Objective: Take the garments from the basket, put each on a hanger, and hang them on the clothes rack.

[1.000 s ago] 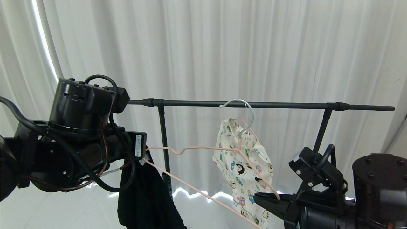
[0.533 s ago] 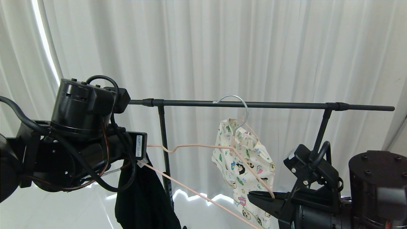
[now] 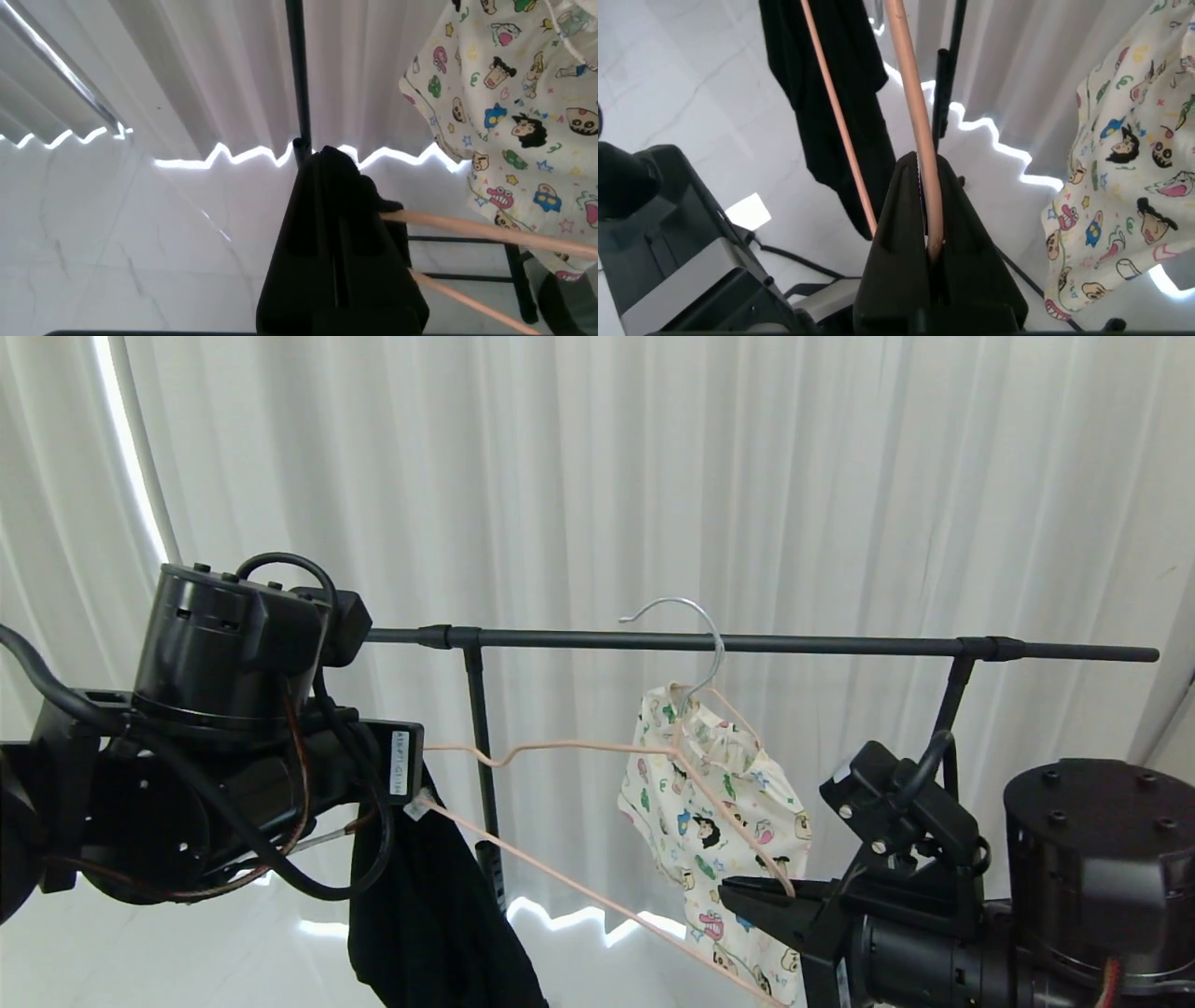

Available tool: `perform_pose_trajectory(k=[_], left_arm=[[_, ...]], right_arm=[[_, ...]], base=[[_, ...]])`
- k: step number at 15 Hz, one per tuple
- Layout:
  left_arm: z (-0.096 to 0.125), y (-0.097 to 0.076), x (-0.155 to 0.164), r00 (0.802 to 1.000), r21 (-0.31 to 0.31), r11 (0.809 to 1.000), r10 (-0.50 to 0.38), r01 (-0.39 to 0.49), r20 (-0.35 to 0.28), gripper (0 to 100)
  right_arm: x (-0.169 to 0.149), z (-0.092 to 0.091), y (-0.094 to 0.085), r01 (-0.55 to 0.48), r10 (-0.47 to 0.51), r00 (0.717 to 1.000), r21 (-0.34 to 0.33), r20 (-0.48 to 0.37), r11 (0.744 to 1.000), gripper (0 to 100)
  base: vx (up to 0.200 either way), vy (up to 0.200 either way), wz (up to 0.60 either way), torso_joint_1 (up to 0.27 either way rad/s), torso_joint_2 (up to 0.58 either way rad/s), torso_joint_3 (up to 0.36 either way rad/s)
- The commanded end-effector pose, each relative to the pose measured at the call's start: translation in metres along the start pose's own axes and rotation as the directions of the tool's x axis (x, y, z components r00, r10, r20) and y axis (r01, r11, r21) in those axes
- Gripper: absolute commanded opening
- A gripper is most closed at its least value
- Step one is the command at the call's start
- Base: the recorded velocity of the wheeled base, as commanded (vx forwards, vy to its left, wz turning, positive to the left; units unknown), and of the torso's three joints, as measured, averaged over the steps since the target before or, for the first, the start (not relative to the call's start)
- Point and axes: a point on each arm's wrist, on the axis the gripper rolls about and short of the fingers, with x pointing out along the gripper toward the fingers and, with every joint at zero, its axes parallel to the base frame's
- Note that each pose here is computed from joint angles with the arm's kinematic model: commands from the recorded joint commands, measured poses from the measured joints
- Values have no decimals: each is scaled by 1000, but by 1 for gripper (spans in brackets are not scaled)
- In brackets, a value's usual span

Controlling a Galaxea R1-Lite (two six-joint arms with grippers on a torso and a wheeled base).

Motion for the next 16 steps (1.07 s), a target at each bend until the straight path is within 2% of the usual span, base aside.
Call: perform_pose_trajectory(k=[1, 4, 8, 13, 16], left_arm=[[2, 3, -6, 1000, -10, 1000, -3, 3, 18, 0], [4, 4, -12, 999, -17, 1000, -9, 10, 37, 0], [5, -4, -31, 994, 0, 997, -80, 80, 81, 0], [10, -25, -59, 966, 48, 976, -219, 214, 140, 0], [7, -38, -69, 947, 87, 956, -289, 279, 141, 0]], right_arm=[[6, -1, -1, 5, -5, 1000, -1, -13, 1000, 0], [18, 2, 1, 5, -5, 1000, 0, -20, 1000, 0], [37, 1, 10, -20, 20, 999, -11, -43, 1000, 0], [59, 1, 23, -51, 50, 997, -17, -58, 999, 0], [72, 1, 30, -75, 74, 997, -21, -17, 997, 0]], base=[[0, 0, 0, 0, 0, 0], [0, 0, 0, 0, 0, 0], [0, 0, 0, 0, 0, 0], [0, 0, 0, 0, 0, 0], [0, 0, 0, 0, 0, 0]])
